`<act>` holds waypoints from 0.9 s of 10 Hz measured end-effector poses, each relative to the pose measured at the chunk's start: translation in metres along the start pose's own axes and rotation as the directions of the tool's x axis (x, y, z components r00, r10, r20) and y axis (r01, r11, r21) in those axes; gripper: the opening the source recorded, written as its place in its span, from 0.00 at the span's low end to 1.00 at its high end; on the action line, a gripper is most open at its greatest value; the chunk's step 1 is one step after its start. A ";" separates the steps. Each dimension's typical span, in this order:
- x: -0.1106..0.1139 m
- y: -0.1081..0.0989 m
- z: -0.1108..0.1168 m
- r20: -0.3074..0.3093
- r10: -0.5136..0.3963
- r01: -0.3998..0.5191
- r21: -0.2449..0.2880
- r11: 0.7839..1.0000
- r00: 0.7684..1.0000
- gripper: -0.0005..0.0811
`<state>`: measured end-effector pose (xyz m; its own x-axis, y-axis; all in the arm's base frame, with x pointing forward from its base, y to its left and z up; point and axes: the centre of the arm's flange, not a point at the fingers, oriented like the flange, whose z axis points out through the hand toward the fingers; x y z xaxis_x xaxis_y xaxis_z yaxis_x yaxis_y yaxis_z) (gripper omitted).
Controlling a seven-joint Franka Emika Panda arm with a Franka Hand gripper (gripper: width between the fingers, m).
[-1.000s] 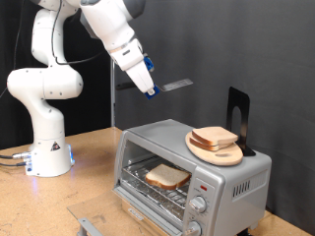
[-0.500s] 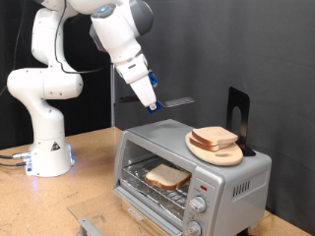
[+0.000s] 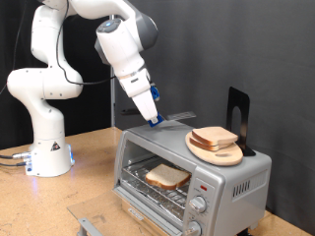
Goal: Make a piece of toast with the oven
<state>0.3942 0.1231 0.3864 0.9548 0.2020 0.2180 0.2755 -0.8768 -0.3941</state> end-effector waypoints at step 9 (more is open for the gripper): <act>0.006 0.008 0.012 -0.008 0.014 -0.014 0.000 1.000 1.000 0.84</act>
<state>0.4031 0.1228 0.3740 0.9576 0.1868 0.2194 0.2625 -0.8795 -0.3971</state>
